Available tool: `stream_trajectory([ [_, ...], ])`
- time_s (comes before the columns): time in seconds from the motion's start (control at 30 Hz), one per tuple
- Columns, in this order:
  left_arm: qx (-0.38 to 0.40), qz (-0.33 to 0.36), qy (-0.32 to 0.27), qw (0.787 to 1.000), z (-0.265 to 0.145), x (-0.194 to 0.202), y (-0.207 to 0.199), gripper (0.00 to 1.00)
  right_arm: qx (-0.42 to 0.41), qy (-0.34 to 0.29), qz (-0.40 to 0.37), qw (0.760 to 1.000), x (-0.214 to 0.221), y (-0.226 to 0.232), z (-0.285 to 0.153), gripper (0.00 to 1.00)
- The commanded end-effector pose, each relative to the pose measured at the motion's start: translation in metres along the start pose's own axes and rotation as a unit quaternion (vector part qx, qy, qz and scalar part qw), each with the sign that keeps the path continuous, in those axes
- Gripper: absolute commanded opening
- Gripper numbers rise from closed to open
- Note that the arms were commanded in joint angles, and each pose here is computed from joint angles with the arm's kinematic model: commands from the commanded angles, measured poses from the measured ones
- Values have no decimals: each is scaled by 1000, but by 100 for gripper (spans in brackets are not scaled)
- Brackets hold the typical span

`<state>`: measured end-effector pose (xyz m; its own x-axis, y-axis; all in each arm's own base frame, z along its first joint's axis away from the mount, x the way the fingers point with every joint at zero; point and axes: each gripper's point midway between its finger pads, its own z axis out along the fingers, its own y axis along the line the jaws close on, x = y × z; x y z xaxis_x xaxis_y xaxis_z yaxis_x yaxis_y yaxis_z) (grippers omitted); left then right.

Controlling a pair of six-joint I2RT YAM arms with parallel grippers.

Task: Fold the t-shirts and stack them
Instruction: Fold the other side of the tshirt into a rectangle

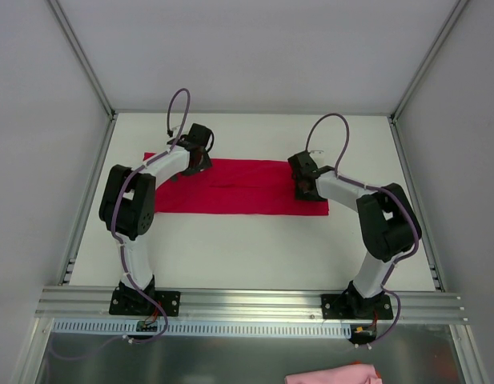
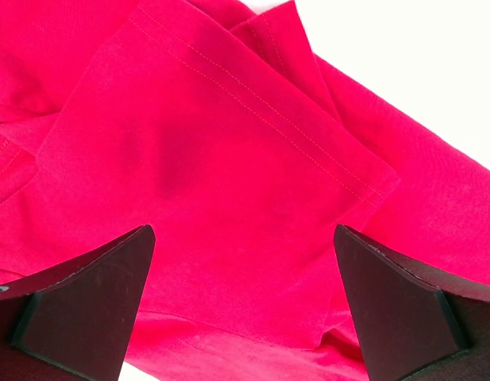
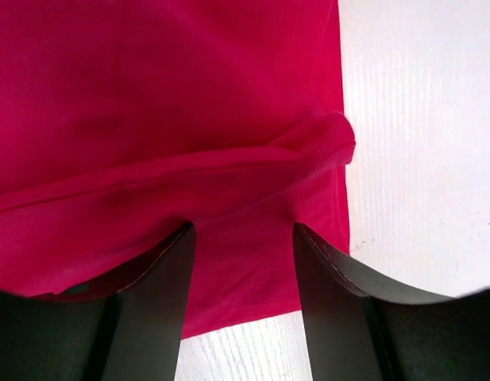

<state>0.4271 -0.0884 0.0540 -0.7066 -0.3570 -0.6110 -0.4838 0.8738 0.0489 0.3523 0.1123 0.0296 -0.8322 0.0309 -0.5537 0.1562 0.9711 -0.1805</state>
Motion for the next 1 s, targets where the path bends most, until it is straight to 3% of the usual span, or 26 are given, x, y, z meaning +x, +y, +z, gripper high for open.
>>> stream_trajectory([
  [0.0, -6, -2, -23, 1000, 0, -17, 2, 99, -11, -14, 20, 1000, -8, 1, -6, 56],
  [0.07, -5, -3, -24, 1000, 0, -17, 2, 99, -8, -13, 20, 1000, -5, -2, -6, 54],
  [0.13, -5, -1, -21, 1000, 1, -15, 1, 99, -7, -10, 17, 1000, -4, -2, -7, 47],
  [0.27, -7, 0, -21, 1000, 1, -14, 3, 99, -9, -11, 21, 1000, -3, -3, -10, 19],
  [0.3, -9, -1, -21, 1000, 2, -15, 3, 99, -9, -13, 22, 1000, -5, -4, -11, 4],
  [0.33, -7, -1, -20, 1000, 2, -14, 3, 99, -7, -12, 21, 1000, -4, -5, -12, 1],
  [0.63, -7, -2, -20, 1000, 2, -15, 3, 99, 6, -39, 32, 999, -8, -26, -35, 1],
  [0.77, -6, -1, -21, 1000, 1, -15, 2, 99, -1, -34, 28, 999, -9, -22, -34, 41],
  [0.97, -6, -2, -23, 1000, 0, -17, 4, 99, 5, -13, 18, 1000, -1, -16, -17, 45],
])
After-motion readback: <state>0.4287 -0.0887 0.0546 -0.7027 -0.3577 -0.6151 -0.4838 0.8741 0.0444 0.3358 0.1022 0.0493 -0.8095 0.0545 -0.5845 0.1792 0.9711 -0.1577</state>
